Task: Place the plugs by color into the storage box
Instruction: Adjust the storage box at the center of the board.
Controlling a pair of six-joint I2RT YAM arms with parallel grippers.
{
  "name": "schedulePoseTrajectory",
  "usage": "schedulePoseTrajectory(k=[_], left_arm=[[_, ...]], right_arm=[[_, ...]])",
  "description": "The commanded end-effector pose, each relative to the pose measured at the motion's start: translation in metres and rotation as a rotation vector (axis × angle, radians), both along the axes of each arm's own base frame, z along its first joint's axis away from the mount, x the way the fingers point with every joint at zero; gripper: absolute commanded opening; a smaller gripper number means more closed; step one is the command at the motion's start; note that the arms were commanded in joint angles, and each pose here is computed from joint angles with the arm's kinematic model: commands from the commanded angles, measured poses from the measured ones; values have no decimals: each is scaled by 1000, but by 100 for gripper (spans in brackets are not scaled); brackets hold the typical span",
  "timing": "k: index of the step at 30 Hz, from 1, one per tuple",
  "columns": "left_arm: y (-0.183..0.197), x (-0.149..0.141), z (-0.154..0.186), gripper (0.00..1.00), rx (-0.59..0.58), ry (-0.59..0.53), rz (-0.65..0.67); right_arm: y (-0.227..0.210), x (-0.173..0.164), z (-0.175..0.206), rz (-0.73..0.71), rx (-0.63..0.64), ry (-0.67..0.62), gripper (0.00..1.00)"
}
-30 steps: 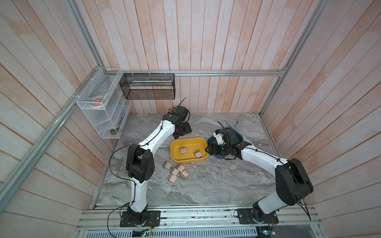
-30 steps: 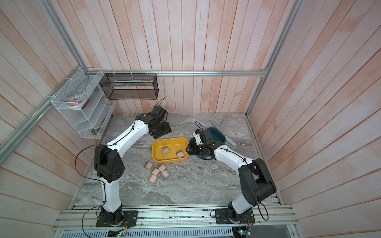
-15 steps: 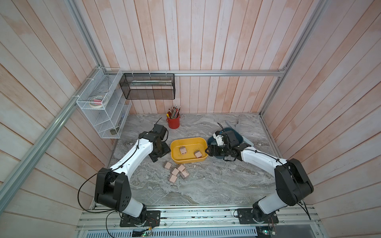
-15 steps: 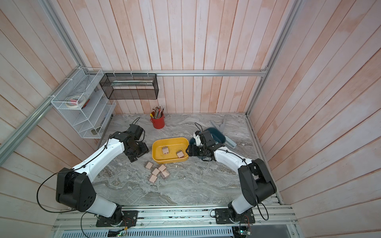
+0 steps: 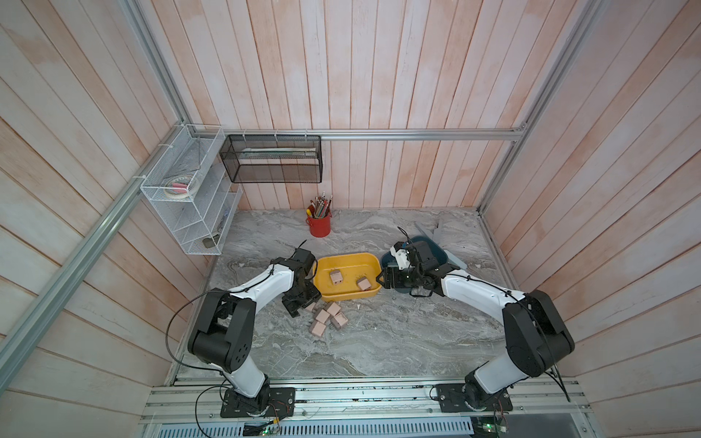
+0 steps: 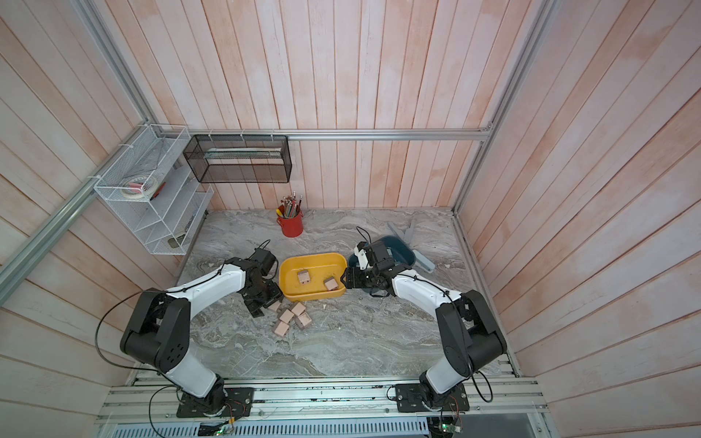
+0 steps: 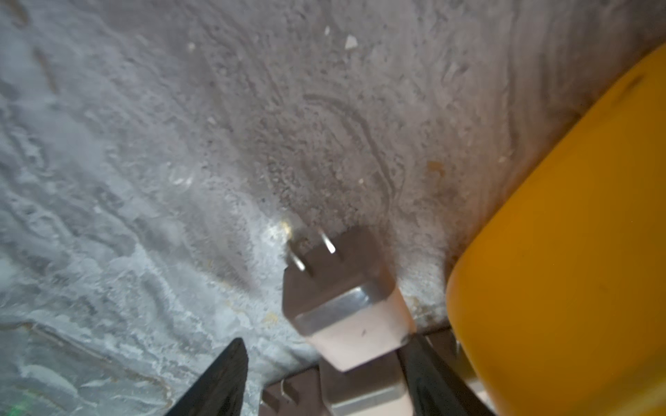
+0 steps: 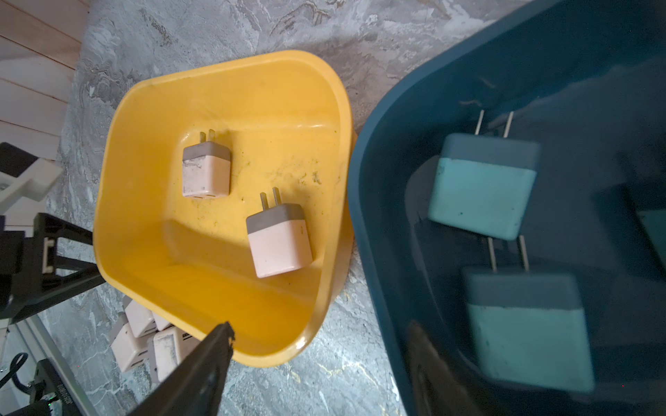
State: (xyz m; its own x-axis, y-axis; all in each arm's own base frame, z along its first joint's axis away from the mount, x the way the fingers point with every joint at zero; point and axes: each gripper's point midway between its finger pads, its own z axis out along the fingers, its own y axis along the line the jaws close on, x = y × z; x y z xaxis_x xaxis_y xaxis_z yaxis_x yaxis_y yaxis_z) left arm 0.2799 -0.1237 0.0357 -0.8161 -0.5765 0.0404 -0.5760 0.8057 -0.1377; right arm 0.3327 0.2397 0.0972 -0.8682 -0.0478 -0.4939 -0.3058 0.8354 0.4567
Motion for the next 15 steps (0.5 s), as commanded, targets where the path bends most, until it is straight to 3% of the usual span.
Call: schedulePoseTrajectory(k=[1, 9, 15], left_arm=[[-6, 16, -3, 72, -19, -24, 0], [1, 25, -18, 69, 1, -3, 12], [7, 29, -15, 60, 48, 1, -25]], right_arm=[[3, -2, -1, 10, -10, 18, 79], [0, -3, -3, 6, -27, 19, 79], [1, -1, -3, 5, -26, 16, 79]])
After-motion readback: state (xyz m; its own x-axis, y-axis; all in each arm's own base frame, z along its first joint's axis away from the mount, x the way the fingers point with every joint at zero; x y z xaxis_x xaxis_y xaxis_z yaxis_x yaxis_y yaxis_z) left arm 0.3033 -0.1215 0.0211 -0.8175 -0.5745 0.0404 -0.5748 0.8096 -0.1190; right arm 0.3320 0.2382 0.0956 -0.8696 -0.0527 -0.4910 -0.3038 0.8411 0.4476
